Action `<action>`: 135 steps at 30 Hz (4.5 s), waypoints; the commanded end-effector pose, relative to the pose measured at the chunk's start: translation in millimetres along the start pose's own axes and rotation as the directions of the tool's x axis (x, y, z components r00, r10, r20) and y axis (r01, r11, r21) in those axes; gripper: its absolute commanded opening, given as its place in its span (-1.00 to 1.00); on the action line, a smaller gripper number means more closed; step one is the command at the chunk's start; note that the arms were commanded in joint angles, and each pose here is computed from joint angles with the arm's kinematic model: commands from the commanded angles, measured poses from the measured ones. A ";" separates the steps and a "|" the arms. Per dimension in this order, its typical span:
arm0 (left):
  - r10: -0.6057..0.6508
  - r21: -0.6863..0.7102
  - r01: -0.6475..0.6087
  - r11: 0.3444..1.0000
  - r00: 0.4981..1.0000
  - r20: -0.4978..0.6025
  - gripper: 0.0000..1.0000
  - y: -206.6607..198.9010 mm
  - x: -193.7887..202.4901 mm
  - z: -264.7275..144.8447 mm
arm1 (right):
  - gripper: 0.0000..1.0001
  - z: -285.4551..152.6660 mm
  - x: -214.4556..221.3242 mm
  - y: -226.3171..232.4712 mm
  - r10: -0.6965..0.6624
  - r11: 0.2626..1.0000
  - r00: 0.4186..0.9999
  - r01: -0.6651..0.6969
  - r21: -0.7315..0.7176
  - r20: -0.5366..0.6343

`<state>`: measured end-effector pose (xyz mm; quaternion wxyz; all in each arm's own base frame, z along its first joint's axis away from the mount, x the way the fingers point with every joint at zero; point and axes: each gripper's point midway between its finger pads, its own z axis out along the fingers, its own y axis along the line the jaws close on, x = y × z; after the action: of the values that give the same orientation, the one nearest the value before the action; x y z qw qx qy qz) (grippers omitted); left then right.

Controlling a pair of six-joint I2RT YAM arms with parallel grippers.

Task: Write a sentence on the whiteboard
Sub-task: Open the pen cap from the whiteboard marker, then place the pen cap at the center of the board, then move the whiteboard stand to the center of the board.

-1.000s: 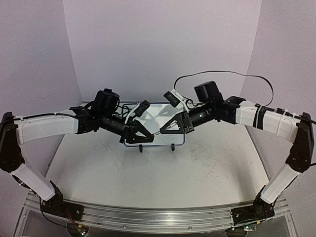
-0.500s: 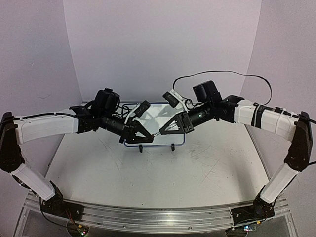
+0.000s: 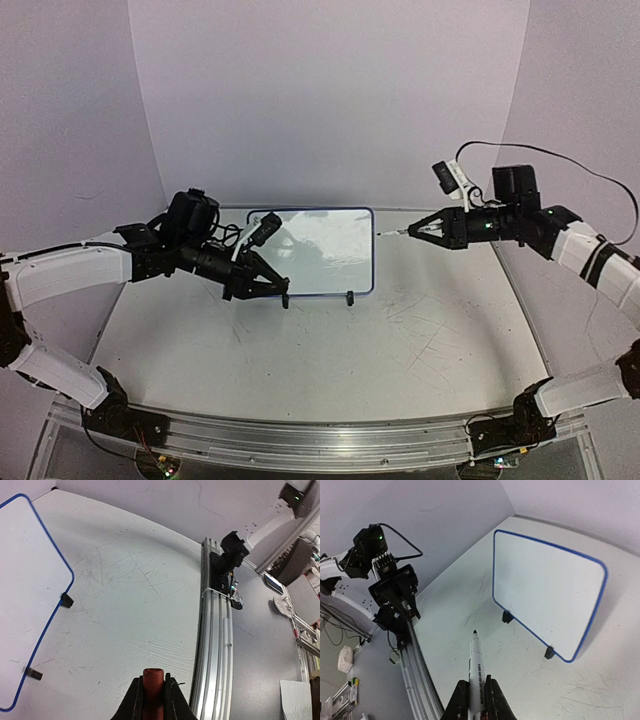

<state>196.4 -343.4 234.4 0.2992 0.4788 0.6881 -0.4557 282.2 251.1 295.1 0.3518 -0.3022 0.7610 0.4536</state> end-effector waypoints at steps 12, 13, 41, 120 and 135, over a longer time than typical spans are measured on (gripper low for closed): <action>-0.422 -0.718 0.600 0.353 0.787 0.450 -1.00 122.0 77.5 -114.6 | -1.00 -67.5 -63.0 -37.5 -0.203 0.859 0.952 0.062 0.508 0.227; -0.425 -0.730 0.609 0.311 0.776 0.466 -1.00 125.6 86.8 -118.7 | -1.00 -69.1 -65.8 -37.1 -0.212 0.856 0.948 0.064 0.513 0.237; -0.610 -0.924 0.383 -0.004 0.731 0.306 -0.81 177.2 229.5 -97.9 | -1.00 -74.3 -67.6 -27.6 -0.241 0.869 0.922 0.066 0.490 0.302; -0.419 -0.828 0.397 0.396 0.881 0.221 -0.18 193.2 116.8 88.4 | -1.00 -108.3 -51.8 -50.3 -0.311 0.734 0.903 0.029 0.679 0.297; -0.459 -0.877 0.382 0.292 0.860 0.222 0.11 203.4 140.5 60.8 | -1.00 -109.9 -54.2 -40.6 -0.321 0.752 0.894 0.040 0.658 0.312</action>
<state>324.8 -333.1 20.6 0.3508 0.0855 0.9296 -0.0743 319.2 140.2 338.8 0.6064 -0.1309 0.7645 0.1752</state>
